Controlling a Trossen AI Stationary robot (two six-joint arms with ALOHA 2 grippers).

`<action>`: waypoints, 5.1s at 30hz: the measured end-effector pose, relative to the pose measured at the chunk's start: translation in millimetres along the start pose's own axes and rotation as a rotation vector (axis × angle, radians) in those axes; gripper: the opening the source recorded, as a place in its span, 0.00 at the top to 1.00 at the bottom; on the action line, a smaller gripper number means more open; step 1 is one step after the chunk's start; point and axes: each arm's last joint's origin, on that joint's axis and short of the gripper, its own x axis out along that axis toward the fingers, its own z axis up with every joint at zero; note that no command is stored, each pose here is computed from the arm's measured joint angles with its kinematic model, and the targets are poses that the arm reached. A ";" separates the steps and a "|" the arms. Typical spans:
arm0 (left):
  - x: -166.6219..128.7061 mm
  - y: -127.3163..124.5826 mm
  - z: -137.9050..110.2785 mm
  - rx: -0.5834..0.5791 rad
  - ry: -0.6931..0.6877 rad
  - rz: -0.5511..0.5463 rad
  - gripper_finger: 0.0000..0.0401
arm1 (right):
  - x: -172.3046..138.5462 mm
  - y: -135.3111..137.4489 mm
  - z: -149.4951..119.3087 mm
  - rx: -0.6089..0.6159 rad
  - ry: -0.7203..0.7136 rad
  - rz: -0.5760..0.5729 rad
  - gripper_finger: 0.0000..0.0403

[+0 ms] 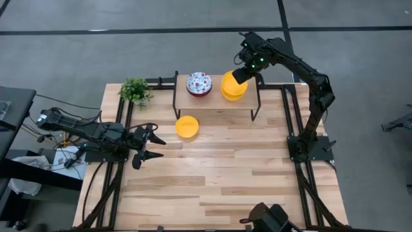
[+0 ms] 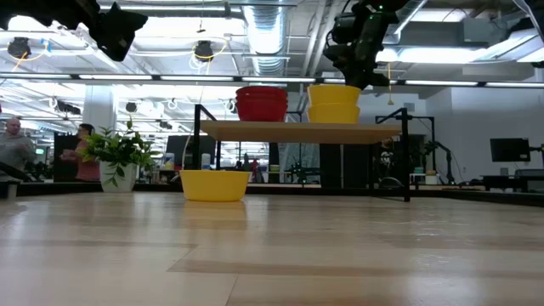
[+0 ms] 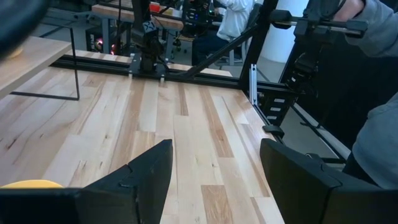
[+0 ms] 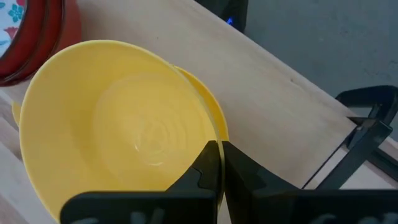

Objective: Pick & Place Mini bowls
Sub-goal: Stack the right yellow bowl on top of the yellow bowl on the shelf

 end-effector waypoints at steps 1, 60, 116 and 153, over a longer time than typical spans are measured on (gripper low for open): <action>0.0 0.0 0.0 0.000 0.000 0.000 0.40 | 0.0 0.3 0.3 -0.001 -0.003 0.001 1.00; 0.0 0.0 -0.2 0.000 0.003 0.001 0.40 | 0.8 5.2 1.0 -0.013 -0.017 -0.018 0.83; 0.0 -0.2 1.1 -0.001 -0.010 -0.002 0.40 | -6.7 9.4 -2.1 -0.075 -0.034 -0.011 0.65; 0.0 -0.3 1.6 -0.046 -0.015 -0.003 0.40 | -4.4 -9.3 0.2 -0.136 -0.022 0.148 1.00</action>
